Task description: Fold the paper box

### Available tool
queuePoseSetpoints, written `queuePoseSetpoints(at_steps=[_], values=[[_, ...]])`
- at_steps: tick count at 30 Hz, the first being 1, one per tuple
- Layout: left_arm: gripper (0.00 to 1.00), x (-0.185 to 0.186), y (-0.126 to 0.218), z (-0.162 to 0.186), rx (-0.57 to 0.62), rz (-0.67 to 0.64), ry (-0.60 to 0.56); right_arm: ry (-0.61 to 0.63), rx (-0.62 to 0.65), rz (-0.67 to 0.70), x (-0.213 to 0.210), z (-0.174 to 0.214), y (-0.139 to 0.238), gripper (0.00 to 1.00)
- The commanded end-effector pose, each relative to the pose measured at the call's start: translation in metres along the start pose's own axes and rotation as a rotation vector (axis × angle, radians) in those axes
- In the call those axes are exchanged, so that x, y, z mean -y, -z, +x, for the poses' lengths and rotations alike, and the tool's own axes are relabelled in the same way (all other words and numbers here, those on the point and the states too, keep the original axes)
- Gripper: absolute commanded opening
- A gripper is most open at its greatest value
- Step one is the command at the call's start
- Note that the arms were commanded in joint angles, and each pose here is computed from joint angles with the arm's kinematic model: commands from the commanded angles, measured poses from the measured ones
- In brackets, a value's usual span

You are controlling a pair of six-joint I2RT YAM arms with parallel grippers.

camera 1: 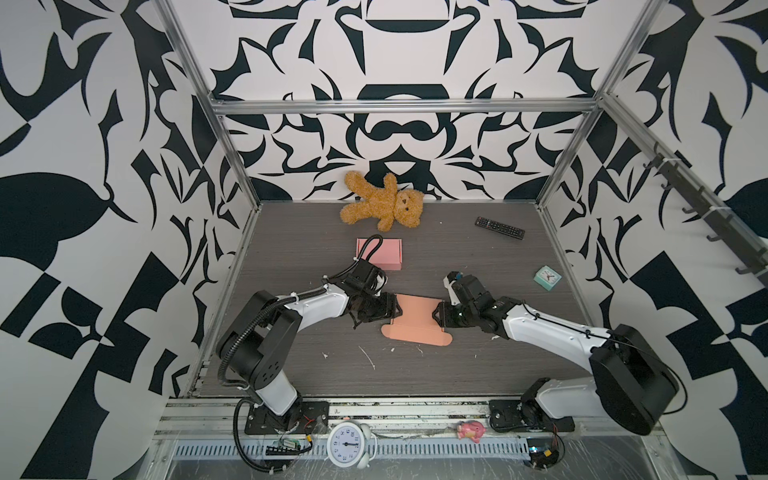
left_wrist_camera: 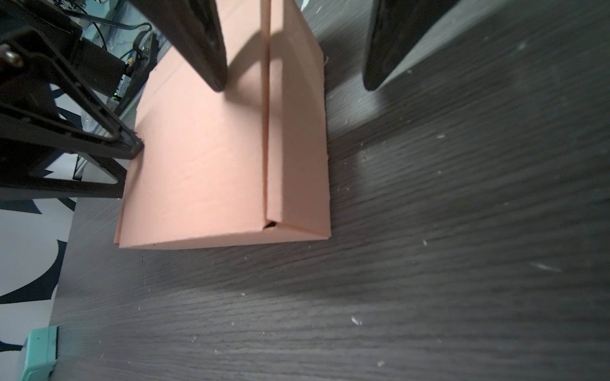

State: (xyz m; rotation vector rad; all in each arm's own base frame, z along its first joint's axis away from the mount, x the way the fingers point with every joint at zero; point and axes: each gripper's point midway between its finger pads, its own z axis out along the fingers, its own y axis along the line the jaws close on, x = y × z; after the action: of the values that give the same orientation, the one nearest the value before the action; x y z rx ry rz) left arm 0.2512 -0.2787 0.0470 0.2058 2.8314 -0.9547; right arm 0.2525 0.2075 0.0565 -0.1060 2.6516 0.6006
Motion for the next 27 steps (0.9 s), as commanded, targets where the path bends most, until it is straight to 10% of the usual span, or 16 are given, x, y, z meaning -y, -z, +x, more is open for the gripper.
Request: queuePoseSetpoints(at_steps=[1, 10, 27], values=[[0.65, -0.006, -0.009, 0.011, -0.04, -0.009, 0.019, -0.013, 0.01, -0.003, 0.001, -0.001, -0.001, 0.48], [0.52, -0.011, -0.011, 0.013, -0.042, -0.023, 0.019, -0.005, 0.005, 0.006, 0.003, -0.001, -0.004, 0.48], [0.56, 0.003, 0.001, 0.006, -0.014, 0.0, -0.001, 0.009, 0.042, 0.017, -0.001, -0.01, 0.017, 0.52]])
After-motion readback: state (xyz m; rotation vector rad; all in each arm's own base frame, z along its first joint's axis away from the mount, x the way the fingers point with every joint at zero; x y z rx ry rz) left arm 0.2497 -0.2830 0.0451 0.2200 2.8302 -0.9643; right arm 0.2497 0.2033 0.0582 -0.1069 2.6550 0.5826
